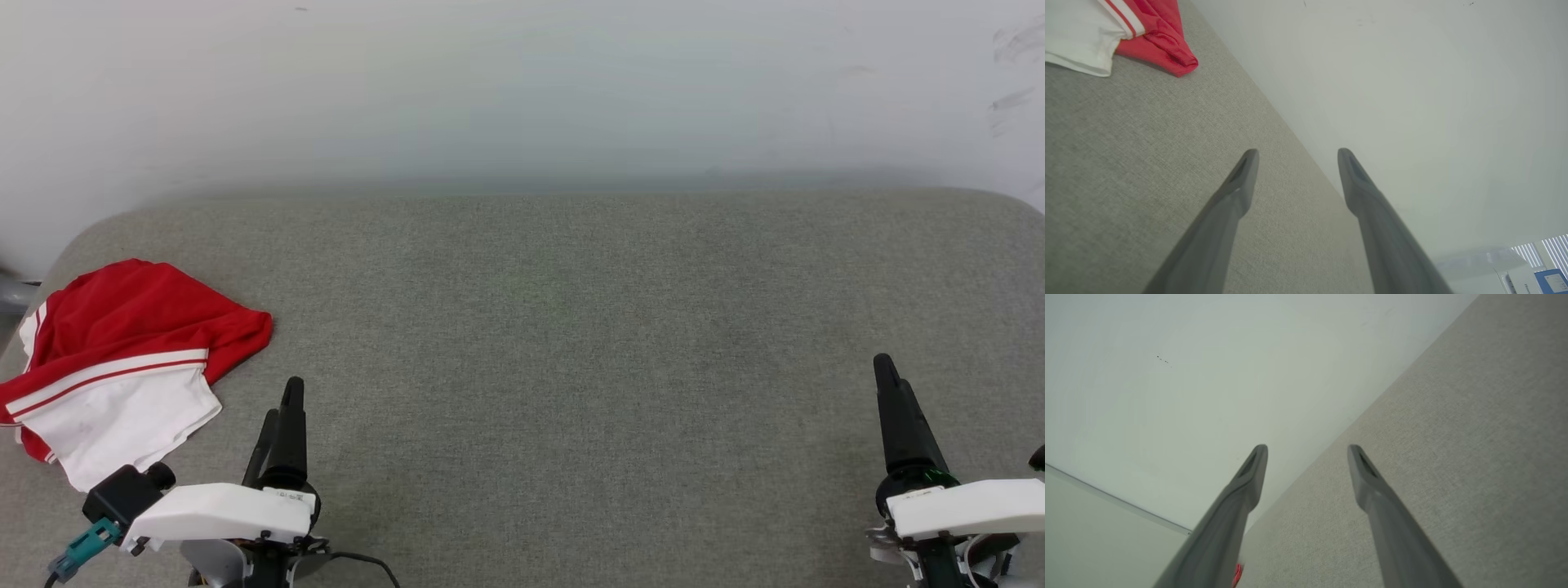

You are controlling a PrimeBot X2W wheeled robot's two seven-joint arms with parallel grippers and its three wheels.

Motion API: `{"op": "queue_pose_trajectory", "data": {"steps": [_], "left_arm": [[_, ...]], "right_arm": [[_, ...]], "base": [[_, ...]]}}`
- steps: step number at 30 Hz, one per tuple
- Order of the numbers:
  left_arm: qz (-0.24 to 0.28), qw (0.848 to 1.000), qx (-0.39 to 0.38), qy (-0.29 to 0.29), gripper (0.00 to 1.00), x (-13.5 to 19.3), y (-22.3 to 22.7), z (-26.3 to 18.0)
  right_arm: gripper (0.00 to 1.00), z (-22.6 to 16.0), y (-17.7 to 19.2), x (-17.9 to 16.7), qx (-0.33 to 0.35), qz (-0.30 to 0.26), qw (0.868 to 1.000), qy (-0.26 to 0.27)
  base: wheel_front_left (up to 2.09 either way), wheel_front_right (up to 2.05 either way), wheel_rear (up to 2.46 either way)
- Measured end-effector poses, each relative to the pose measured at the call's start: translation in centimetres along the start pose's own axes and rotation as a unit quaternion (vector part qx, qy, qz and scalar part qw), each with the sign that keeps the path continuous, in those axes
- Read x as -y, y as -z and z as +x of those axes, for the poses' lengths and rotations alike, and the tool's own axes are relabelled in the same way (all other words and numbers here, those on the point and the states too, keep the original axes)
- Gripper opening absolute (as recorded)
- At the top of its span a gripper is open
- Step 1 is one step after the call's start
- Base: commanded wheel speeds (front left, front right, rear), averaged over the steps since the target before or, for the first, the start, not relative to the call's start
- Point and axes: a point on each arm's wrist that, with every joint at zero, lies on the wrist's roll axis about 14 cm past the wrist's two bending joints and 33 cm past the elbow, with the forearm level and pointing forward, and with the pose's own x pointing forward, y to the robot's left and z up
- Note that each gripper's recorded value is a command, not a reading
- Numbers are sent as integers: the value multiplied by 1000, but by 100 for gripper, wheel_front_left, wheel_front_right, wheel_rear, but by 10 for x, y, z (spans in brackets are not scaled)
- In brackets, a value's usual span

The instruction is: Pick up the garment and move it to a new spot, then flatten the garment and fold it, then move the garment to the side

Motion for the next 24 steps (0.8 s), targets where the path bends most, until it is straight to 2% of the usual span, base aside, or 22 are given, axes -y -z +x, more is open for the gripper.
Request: {"op": "queue_pose_trajectory", "data": {"steps": [16,17,24], "left_arm": [[153,988,14,7,100,11,4,-2],[214,977,23,10,100,17,4,-2],[273,961,34,18,100,23,4,-3]], "right_arm": [[100,-2,4,-12,2,-140,990,-24],[100,-3,4,-16,7,-193,981,-33],[100,-4,4,-20,14,-245,969,-43]], "base": [[0,0,0],[0,0,0],[0,0,0]]}}
